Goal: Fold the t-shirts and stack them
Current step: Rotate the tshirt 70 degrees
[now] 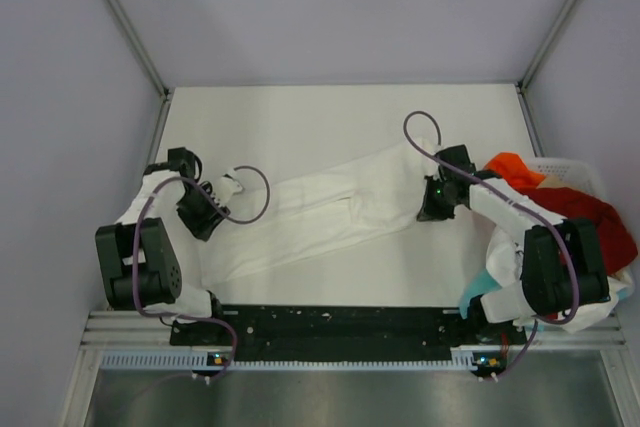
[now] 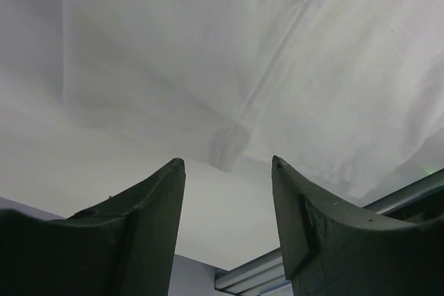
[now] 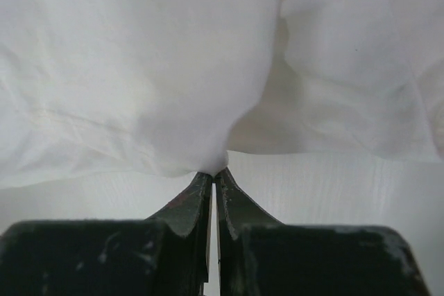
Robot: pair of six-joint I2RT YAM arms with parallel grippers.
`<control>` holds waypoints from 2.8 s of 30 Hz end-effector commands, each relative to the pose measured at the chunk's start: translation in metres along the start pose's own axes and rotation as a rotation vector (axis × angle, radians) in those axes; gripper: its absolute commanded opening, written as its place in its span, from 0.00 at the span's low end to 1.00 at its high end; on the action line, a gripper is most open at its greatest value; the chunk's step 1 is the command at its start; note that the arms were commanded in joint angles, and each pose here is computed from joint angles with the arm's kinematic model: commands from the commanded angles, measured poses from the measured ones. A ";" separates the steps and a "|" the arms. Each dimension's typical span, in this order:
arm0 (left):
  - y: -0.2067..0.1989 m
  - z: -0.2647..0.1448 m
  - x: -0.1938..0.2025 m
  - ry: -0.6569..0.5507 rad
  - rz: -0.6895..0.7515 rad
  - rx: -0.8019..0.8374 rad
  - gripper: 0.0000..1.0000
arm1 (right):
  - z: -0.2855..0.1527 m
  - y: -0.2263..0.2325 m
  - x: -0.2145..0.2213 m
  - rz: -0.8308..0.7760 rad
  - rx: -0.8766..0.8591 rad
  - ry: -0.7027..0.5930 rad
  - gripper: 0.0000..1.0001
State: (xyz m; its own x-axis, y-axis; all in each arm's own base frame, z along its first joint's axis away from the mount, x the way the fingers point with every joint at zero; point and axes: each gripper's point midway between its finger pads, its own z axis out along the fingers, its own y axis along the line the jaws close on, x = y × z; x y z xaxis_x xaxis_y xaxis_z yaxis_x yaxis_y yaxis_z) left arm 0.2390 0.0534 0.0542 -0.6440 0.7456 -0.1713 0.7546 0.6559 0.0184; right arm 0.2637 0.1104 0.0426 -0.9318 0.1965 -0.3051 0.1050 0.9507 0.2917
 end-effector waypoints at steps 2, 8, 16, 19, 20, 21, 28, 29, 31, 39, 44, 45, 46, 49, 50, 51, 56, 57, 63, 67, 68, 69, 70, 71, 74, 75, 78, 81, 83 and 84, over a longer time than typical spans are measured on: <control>0.005 0.003 0.000 0.050 0.076 -0.014 0.58 | -0.029 0.029 -0.036 -0.071 -0.114 -0.122 0.00; 0.025 0.013 0.013 0.134 0.078 -0.100 0.57 | -0.044 0.036 -0.057 -0.118 -0.114 -0.181 0.00; 0.024 0.021 0.016 0.143 0.051 -0.097 0.21 | -0.033 0.015 -0.063 -0.084 -0.041 -0.146 0.00; 0.023 0.019 0.016 0.143 0.056 -0.097 0.11 | -0.018 0.001 -0.058 -0.057 0.004 -0.094 0.00; 0.025 0.019 0.016 0.142 0.056 -0.105 0.08 | -0.013 -0.003 -0.055 -0.046 0.018 -0.074 0.00; 0.025 0.019 0.018 0.149 0.056 -0.109 0.04 | -0.008 -0.008 -0.053 -0.031 0.028 -0.053 0.00; 0.027 0.023 0.022 0.169 0.068 -0.114 0.00 | 0.012 -0.024 -0.040 0.006 0.088 0.020 0.00; 0.027 0.023 0.021 0.164 0.067 -0.115 0.00 | 0.014 -0.026 -0.036 0.007 0.097 0.034 0.00; 0.027 0.022 0.020 0.161 0.068 -0.113 0.00 | 0.013 -0.033 -0.031 0.010 0.132 0.049 0.02; 0.027 0.021 0.014 0.128 0.068 -0.108 0.00 | -0.035 -0.007 -0.098 -0.080 0.088 -0.168 0.46; 0.026 0.022 0.012 0.119 0.063 -0.108 0.00 | -0.023 0.004 -0.166 -0.124 0.115 -0.234 0.44; 0.026 0.022 0.012 0.118 0.063 -0.109 0.00 | -0.015 0.007 -0.179 -0.133 0.116 -0.233 0.41; 0.026 0.022 0.011 0.114 0.065 -0.110 0.00 | -0.008 0.008 -0.190 -0.137 0.118 -0.234 0.40; 0.025 0.023 0.011 0.109 0.067 -0.109 0.00 | 0.015 0.017 -0.232 -0.161 0.113 -0.261 0.38; 0.024 0.024 0.011 0.107 0.068 -0.106 0.00 | 0.020 0.019 -0.244 -0.164 0.108 -0.273 0.38; 0.025 0.024 0.011 0.106 0.067 -0.105 0.00 | 0.026 0.019 -0.253 -0.166 0.104 -0.278 0.38; 0.024 0.026 0.013 0.112 0.066 -0.104 0.00 | 0.061 0.019 -0.272 -0.167 0.099 -0.263 0.38; 0.024 0.026 0.013 0.113 0.067 -0.106 0.00 | 0.067 0.016 -0.269 -0.155 0.109 -0.252 0.38; 0.020 0.026 0.016 0.120 0.072 -0.097 0.00 | 0.096 0.002 -0.247 -0.128 0.134 -0.175 0.35; 0.021 0.025 0.017 0.128 0.067 -0.095 0.00 | 0.101 0.005 -0.259 -0.115 0.105 -0.182 0.03; 0.021 0.024 0.016 0.127 0.069 -0.098 0.00 | 0.098 0.006 -0.268 -0.105 0.106 -0.204 0.00; 0.021 0.024 0.017 0.129 0.066 -0.096 0.00 | 0.097 0.006 -0.276 -0.088 0.098 -0.219 0.00; 0.020 0.023 0.018 0.132 0.065 -0.098 0.00 | 0.098 0.007 -0.285 -0.073 0.079 -0.235 0.00; 0.020 0.023 0.018 0.131 0.066 -0.099 0.00 | 0.098 0.009 -0.291 -0.062 0.052 -0.242 0.00; 0.018 0.022 0.019 0.131 0.066 -0.100 0.00 | 0.098 0.017 -0.312 -0.017 -0.031 -0.273 0.00; 0.017 0.022 0.019 0.130 0.064 -0.101 0.00 | 0.097 0.018 -0.316 -0.012 -0.044 -0.280 0.00; 0.015 0.022 0.020 0.129 0.055 -0.095 0.00 | 0.094 0.028 -0.324 -0.036 -0.092 -0.302 0.07; 0.013 0.022 0.021 0.135 0.051 -0.087 0.00 | 0.071 0.040 -0.331 -0.078 -0.124 -0.333 0.40; 0.011 0.021 0.023 0.142 0.049 -0.082 0.00 | 0.041 0.042 -0.334 -0.091 -0.104 -0.373 0.51; 0.009 0.021 0.024 0.143 0.044 -0.078 0.00 | 0.026 0.041 -0.333 -0.092 -0.086 -0.392 0.53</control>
State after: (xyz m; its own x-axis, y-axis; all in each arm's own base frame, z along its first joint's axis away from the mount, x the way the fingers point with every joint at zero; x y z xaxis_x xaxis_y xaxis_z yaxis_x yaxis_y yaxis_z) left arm 0.2418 0.0774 0.0238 -0.6196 0.7846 -0.0225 0.7786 0.6180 0.1089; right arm 0.5836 0.0902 0.0459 -0.8270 0.2173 -0.5185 0.0479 0.9462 0.3201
